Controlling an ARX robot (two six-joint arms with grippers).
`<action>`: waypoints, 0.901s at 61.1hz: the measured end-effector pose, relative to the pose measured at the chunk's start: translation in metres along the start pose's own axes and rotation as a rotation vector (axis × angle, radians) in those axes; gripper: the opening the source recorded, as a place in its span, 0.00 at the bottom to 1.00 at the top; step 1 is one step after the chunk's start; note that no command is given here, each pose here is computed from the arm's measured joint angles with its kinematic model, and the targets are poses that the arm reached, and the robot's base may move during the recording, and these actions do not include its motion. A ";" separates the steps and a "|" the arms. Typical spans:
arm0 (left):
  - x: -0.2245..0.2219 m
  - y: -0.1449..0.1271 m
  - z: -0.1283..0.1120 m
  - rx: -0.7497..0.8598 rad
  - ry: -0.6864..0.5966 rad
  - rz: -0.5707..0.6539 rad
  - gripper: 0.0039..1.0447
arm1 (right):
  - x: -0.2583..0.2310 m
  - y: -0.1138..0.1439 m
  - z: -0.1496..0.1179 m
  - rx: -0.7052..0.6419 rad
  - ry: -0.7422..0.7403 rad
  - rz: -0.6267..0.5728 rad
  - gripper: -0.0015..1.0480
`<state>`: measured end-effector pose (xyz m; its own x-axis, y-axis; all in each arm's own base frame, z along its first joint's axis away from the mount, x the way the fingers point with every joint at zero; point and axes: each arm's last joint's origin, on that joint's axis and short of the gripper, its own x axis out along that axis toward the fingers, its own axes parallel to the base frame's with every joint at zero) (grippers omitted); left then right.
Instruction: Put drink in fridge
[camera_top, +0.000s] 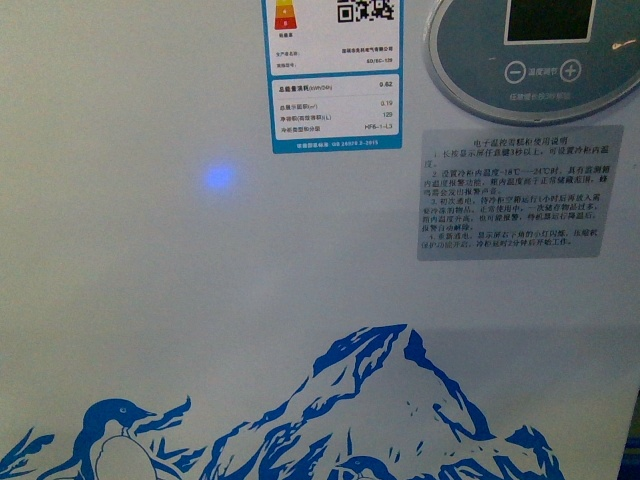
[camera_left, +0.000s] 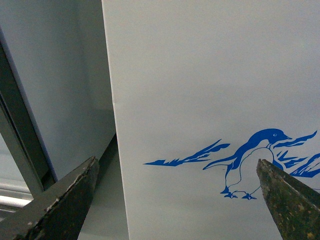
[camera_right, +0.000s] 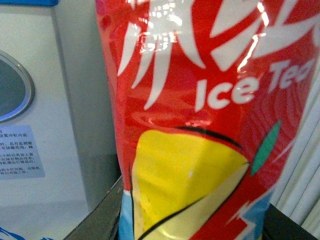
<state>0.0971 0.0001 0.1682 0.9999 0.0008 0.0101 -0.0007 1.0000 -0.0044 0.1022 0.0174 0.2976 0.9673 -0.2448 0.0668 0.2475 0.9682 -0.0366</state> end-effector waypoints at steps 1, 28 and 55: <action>0.000 0.000 0.000 0.000 0.000 0.000 0.92 | 0.000 0.000 0.000 0.000 0.000 0.000 0.39; 0.000 0.000 0.000 0.000 0.000 0.000 0.92 | 0.000 0.000 -0.001 -0.002 0.002 0.001 0.39; 0.000 0.000 0.000 0.000 0.000 0.000 0.92 | 0.000 0.000 -0.001 -0.003 0.002 0.000 0.38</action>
<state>0.0971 0.0001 0.1682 0.9999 0.0011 0.0101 -0.0011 1.0000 -0.0044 0.1023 0.0175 0.2968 0.9674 -0.2447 0.0652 0.2475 0.9681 -0.0391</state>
